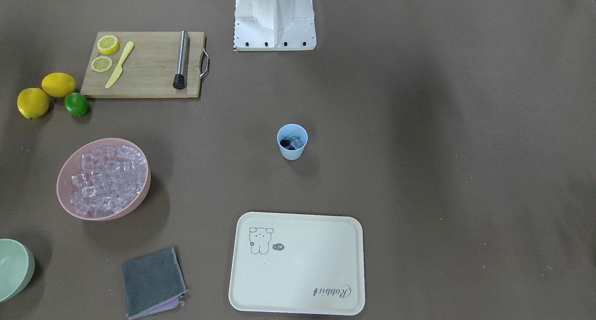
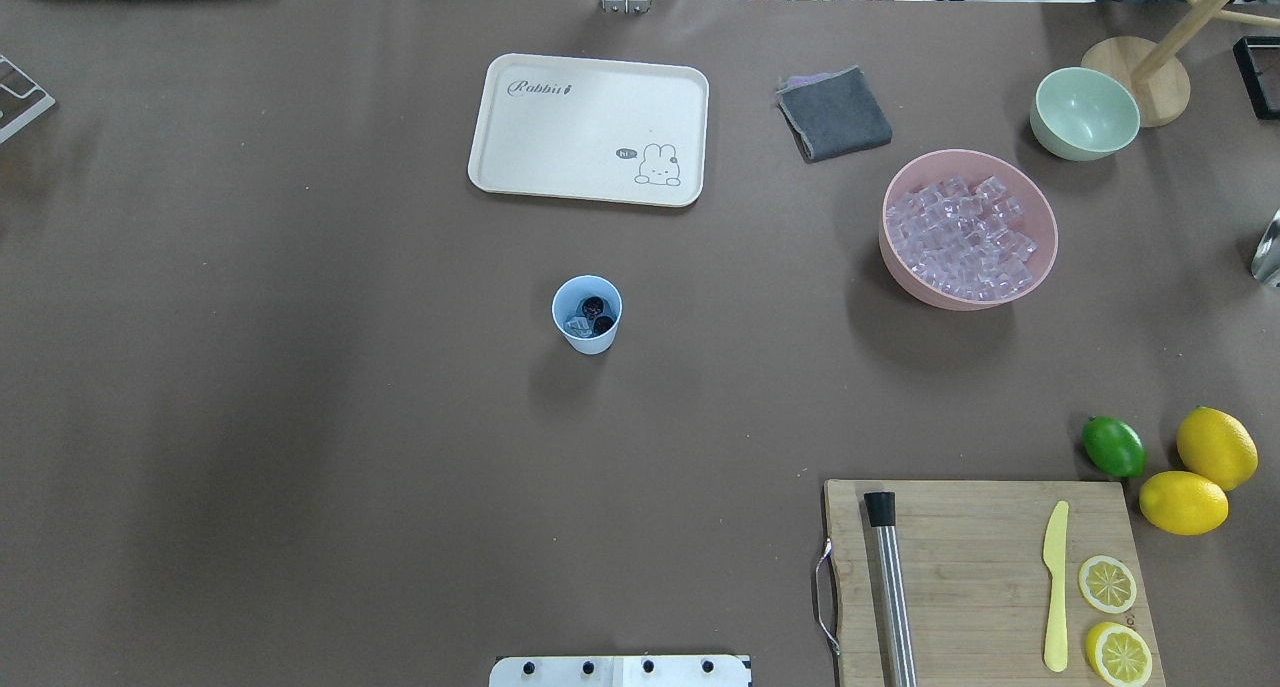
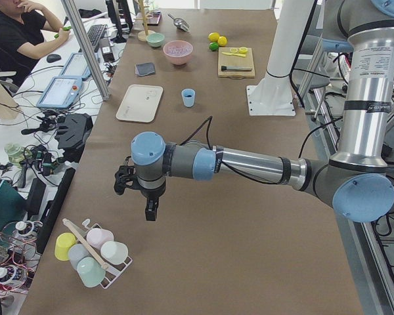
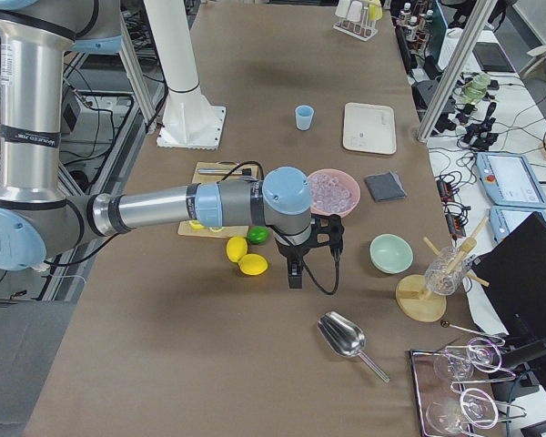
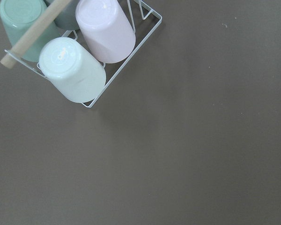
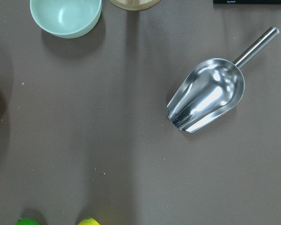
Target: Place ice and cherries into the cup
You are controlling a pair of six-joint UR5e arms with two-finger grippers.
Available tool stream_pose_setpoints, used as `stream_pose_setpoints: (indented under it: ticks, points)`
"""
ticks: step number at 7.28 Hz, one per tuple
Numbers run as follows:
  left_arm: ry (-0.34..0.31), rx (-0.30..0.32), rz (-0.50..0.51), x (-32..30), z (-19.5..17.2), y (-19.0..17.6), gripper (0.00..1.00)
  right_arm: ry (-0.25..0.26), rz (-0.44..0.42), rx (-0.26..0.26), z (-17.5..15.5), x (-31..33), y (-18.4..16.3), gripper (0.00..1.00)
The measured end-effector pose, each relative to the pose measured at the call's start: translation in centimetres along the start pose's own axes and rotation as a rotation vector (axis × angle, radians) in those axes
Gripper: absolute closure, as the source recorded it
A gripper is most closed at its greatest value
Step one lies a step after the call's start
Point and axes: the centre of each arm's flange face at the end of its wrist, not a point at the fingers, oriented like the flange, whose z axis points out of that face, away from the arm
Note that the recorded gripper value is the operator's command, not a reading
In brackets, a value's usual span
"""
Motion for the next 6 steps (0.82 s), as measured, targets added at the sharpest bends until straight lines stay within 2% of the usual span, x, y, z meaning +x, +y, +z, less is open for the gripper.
stream_pose_setpoints:
  ticks: [2,6]
  points:
    - [0.018,-0.002,0.003,0.3,0.1,0.1,0.02,0.003,0.005,-0.005,0.2,0.0,-0.2,0.0]
    - [0.022,-0.008,-0.003,0.3,0.2,0.1,0.02,0.007,0.05,-0.048,2.7,0.3,-2.0,0.0]
